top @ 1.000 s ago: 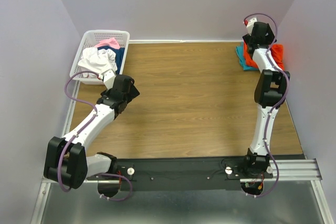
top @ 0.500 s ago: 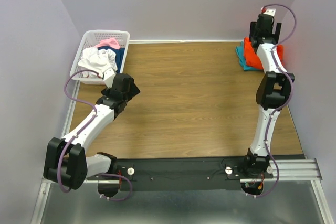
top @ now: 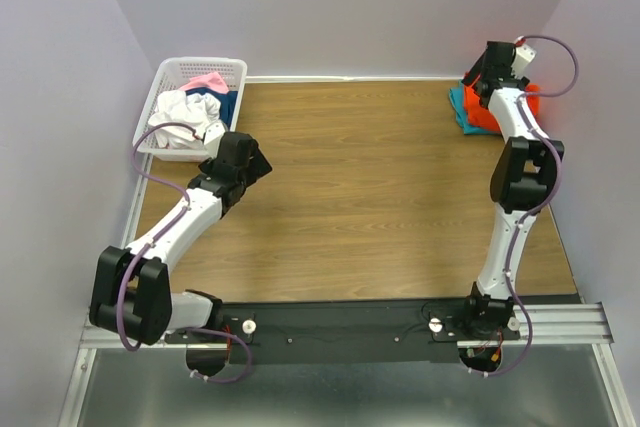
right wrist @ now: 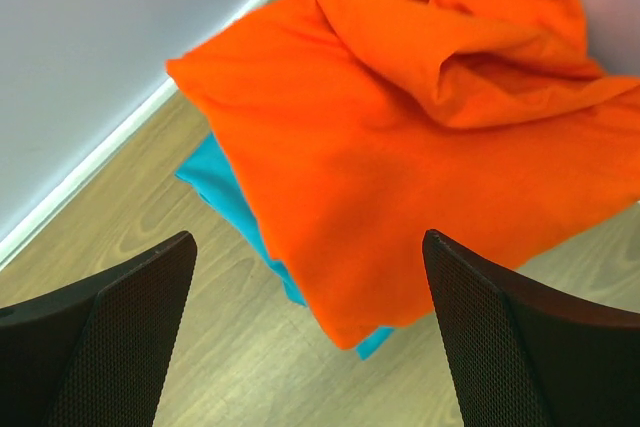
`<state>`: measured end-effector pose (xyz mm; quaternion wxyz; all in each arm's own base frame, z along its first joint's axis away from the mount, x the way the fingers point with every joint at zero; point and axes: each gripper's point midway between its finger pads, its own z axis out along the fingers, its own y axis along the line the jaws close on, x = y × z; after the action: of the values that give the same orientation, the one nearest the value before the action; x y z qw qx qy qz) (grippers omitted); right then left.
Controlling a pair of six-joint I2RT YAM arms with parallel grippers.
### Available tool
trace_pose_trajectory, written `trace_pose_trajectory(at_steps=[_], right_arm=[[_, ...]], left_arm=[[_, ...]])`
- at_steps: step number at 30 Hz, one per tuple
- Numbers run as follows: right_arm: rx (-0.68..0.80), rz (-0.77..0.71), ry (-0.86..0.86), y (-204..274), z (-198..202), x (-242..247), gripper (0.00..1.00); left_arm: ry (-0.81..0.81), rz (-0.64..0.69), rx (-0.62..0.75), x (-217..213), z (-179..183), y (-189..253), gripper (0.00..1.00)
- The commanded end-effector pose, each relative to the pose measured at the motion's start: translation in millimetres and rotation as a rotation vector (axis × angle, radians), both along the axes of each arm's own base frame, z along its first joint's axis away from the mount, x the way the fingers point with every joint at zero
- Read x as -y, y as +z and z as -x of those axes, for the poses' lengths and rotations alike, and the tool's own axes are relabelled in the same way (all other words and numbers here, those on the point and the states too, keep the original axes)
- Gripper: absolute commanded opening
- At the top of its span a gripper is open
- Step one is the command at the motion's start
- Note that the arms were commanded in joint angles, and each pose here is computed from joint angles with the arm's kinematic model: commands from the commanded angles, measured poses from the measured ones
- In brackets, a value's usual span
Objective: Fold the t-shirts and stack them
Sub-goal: Neatly place the folded tshirt to the corner
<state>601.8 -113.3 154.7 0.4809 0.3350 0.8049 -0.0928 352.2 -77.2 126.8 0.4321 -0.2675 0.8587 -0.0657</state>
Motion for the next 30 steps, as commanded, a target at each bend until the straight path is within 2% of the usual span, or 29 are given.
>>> trace_pose_trajectory(at_steps=[1, 6, 15, 19, 22, 25, 27, 30], right_arm=[[-0.034, -0.07, -0.075, -39, -4, 9, 1.0], [-0.069, -0.065, -0.097, -71, -13, 24, 1.0], [-0.025, -0.061, -0.107, -76, -38, 46, 1.0], [-0.023, -0.12, 0.056, -72, -49, 22, 1.0], [-0.036, -0.12, 0.112, -69, -47, 14, 1.0], [-0.064, -0.101, 0.133, -73, -41, 13, 1.0], [-0.105, -0.089, 0.214, -79, -35, 2, 1.0], [-0.165, -0.002, 0.266, -83, -26, -4, 1.0]], left_arm=[[-0.041, 0.025, 0.002, 9, -9, 5, 0.98], [-0.028, 0.018, -0.009, 7, -9, 7, 0.98], [-0.011, 0.009, -0.025, 5, -9, 4, 0.98], [-0.008, 0.002, -0.04, 5, -12, 2, 0.98], [-0.008, 0.001, -0.045, 6, -14, 1, 0.98], [-0.01, 0.003, -0.048, 7, -16, -1, 0.98], [-0.012, 0.006, -0.05, 8, -15, -2, 0.98], [-0.017, 0.013, -0.051, 9, -15, -3, 0.98]])
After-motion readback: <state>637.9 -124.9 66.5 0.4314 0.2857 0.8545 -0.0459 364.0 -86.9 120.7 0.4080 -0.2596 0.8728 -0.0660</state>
